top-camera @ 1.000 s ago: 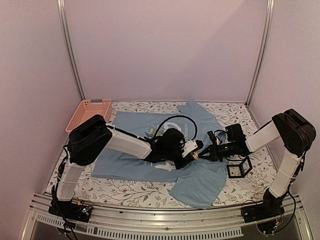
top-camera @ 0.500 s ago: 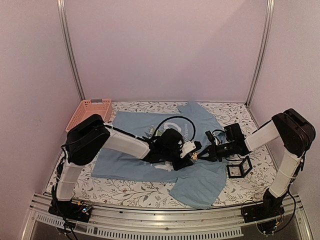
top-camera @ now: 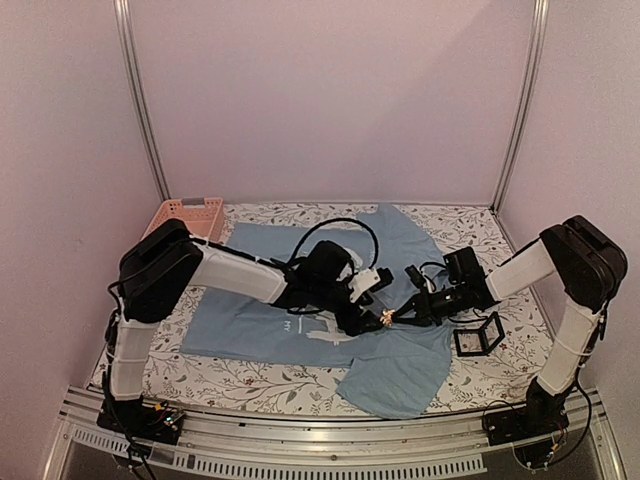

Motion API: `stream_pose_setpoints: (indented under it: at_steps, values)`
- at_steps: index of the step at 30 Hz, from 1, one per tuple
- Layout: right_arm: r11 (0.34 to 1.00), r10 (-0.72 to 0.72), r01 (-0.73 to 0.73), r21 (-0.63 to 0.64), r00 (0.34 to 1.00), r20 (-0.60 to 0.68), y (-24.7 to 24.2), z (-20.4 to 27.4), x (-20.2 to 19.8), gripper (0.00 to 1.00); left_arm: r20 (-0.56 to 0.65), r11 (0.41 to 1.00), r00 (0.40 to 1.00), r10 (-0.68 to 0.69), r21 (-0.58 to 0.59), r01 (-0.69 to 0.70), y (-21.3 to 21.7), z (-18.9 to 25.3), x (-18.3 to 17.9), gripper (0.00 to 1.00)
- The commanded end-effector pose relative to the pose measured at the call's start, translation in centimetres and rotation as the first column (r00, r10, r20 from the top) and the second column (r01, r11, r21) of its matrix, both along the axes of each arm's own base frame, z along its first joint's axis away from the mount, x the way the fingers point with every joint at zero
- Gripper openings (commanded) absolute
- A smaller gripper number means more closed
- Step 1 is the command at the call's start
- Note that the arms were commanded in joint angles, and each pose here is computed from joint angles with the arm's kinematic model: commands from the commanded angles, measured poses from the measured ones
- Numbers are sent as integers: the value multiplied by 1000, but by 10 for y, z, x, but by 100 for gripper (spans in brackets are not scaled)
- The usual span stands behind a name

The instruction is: Pin the brooch onto the clothing

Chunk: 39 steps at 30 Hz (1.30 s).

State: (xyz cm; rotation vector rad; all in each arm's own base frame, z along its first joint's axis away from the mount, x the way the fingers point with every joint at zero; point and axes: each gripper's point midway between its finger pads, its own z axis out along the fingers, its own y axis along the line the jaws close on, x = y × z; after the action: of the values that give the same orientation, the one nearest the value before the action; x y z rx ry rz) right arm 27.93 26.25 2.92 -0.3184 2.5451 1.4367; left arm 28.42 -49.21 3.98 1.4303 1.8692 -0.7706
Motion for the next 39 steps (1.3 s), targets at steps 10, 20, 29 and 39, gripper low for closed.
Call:
stream_pose_setpoints:
  at_steps: [10,20,29,39]
  values:
    - [999,48,-48,19,999,-10,6,0,-4,0,-72,995,995,-62,-87,56,-13,-20,0,73]
    - [998,56,-56,30,998,-8,8,1,-5,0,-80,995,994,-68,-74,62,-17,-25,3,47]
    - [998,58,-58,36,998,-5,8,3,-4,0,-94,993,992,-89,-82,82,-18,-23,-2,23]
    - [997,60,-60,44,998,-10,9,4,-4,0,-118,988,988,-101,-126,86,-23,-12,-3,5]
